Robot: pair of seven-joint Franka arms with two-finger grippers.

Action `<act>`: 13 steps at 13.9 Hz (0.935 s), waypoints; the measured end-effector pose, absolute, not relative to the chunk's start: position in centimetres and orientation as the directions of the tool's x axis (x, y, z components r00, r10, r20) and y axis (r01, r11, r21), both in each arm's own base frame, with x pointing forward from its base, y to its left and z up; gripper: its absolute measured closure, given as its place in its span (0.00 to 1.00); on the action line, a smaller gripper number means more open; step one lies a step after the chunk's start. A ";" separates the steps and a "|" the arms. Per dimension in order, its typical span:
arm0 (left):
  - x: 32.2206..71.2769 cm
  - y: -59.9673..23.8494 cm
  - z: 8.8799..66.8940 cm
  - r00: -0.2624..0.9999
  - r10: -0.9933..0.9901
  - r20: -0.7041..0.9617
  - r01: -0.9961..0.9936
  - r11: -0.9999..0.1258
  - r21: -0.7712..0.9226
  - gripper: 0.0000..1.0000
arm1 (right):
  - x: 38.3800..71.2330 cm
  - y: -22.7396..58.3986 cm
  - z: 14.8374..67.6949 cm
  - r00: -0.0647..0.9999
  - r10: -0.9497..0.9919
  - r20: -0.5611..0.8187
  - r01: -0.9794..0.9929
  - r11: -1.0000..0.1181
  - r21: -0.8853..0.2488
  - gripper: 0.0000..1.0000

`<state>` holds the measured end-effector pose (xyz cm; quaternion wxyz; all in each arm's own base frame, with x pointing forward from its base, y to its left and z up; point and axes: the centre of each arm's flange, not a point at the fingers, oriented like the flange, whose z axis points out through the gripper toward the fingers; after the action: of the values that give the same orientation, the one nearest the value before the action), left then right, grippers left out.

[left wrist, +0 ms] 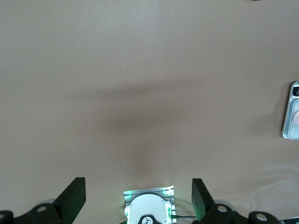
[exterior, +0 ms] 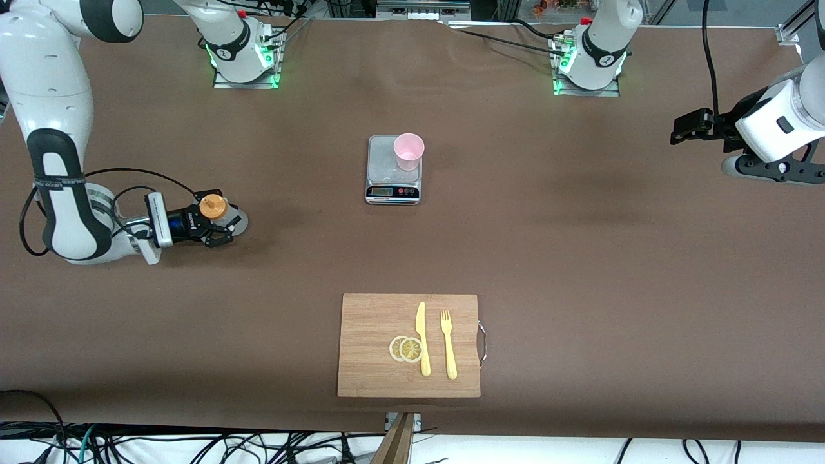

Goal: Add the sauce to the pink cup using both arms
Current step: 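Lower the bottle upright onto the table and open the right gripper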

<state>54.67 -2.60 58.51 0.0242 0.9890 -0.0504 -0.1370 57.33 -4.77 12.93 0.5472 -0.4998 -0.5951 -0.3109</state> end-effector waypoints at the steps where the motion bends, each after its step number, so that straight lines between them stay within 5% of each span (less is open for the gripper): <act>1: 54.7 -2.6 58.5 0.957 -0.106 -0.268 -0.093 -0.994 0.062 0.00 | 57.0 -4.8 12.2 0.092 0.247 0.965 0.935 0.312 -0.170 0.71; 7: 54.7 -2.6 58.5 0.957 -0.106 -0.268 -0.093 -0.994 0.062 0.00 | 56.1 -4.7 9.9 0.099 0.233 0.968 0.931 0.322 -0.173 0.70; 13: 54.7 -2.6 58.5 0.957 -0.107 -0.269 -0.094 -0.994 0.062 0.00 | 55.6 -6.7 9.7 0.103 0.283 0.954 0.922 0.332 -0.198 0.11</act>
<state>54.70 -2.63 58.46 0.0242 0.9889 -0.0507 -0.1374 55.59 -6.73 9.71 0.5498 -0.4993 -0.6033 -0.2906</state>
